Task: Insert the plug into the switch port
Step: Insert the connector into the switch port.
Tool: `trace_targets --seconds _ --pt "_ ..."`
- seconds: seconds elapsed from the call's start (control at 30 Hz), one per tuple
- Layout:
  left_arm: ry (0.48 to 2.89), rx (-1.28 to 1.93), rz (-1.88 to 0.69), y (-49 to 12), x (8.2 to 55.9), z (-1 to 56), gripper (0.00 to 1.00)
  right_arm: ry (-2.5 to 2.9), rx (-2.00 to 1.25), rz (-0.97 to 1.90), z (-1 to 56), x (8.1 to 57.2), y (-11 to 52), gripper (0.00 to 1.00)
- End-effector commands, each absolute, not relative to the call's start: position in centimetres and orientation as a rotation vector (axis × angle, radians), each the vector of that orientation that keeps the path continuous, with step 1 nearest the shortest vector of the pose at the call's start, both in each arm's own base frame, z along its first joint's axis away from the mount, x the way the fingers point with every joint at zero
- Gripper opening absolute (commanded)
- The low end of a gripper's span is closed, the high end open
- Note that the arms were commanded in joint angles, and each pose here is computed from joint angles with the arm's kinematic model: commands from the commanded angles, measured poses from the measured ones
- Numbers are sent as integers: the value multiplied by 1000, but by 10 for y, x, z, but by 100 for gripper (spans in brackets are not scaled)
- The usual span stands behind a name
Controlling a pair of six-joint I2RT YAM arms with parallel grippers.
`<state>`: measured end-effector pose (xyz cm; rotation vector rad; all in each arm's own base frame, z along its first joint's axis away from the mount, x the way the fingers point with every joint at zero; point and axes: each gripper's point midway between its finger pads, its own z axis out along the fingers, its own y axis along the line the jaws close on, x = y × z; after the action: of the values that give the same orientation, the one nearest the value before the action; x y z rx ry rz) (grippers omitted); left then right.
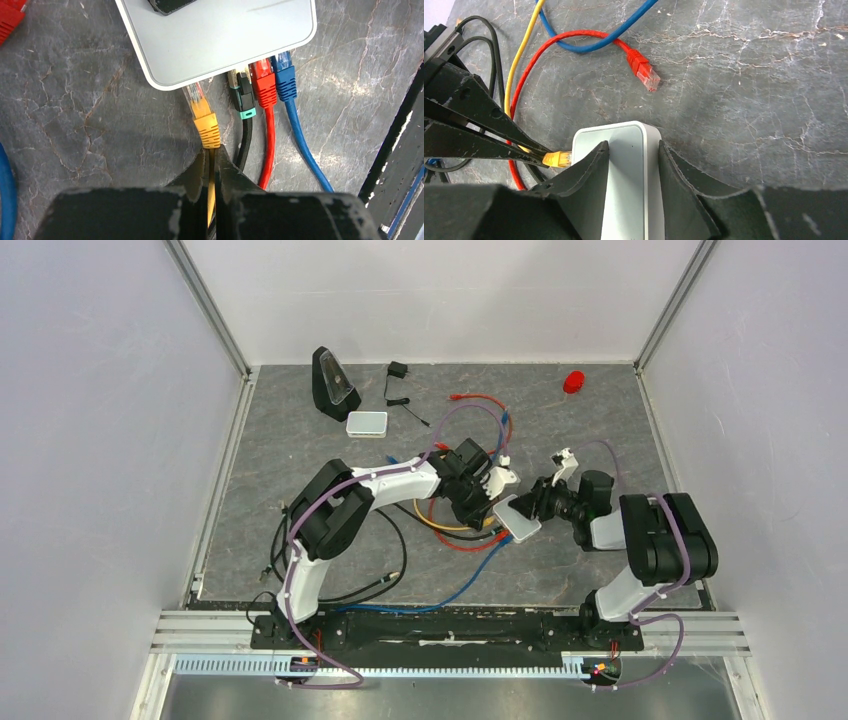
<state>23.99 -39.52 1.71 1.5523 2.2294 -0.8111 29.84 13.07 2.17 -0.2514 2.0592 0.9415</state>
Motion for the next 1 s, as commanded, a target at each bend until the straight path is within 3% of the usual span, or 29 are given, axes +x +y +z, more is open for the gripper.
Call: trace_targets --seconds 0.0,0.27,0.63,0.97 --pt "2134 1474 -743 -417 272 9 2 2177 -271 1303 14 230 175 40" --pt "2140 1403 -622 -412 288 -2 2 2218 -142 1442 12 217 181 38" --pt "2138 1480 -616 -386 285 14 2 2296 -346 1154 -4 237 162 39" --pt "2146 1342 -618 -403 294 1 2 2247 -66 1467 8 208 186 35"
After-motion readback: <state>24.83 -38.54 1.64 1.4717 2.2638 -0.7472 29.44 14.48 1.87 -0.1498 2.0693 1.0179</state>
